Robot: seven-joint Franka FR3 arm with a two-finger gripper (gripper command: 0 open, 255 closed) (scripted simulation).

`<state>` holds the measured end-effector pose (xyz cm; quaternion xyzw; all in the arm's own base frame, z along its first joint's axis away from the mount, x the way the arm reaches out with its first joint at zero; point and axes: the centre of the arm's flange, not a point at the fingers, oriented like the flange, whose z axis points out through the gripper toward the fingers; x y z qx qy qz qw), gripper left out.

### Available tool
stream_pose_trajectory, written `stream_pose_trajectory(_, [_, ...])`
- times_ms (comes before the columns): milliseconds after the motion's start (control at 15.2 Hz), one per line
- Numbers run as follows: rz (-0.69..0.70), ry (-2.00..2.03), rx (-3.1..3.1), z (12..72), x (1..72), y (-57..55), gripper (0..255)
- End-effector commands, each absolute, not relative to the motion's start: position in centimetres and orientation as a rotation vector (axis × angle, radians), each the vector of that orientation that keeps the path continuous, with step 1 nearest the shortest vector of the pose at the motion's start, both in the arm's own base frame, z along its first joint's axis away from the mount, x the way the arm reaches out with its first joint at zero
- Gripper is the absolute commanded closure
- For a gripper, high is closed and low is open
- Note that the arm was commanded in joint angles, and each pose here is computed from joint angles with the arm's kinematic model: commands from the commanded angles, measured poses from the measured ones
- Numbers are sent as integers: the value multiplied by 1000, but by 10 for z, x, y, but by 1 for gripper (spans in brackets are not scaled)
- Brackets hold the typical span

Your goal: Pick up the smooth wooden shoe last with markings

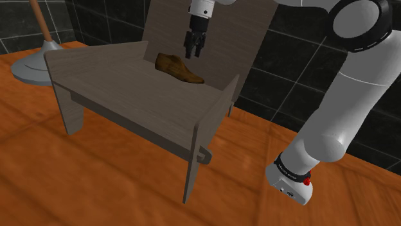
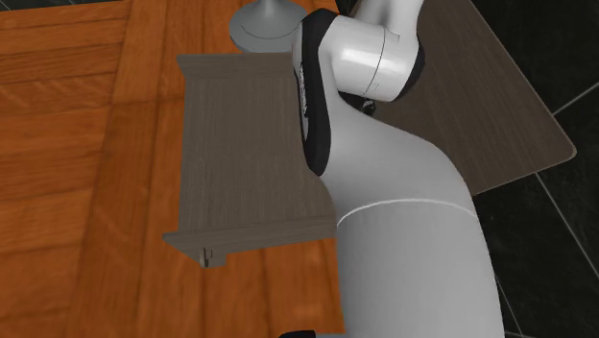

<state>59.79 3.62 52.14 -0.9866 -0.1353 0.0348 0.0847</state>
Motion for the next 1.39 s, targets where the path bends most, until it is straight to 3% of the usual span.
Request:
stream_pose_trajectory(0, [120, -434, -2931, 514, 623, 43, 0])
stream_pose_trajectory(198, [144, -479, -2914, 504, 663, 55, 0])
stream_pose_trajectory(858, [144, -480, -2913, 463, 663, 55, 0])
stream_pose_trajectory(924, [144, -480, -2913, 464, 663, 54, 255])
stream_pose_trajectory(1320, [144, -480, -2913, 464, 662, 52, 255])
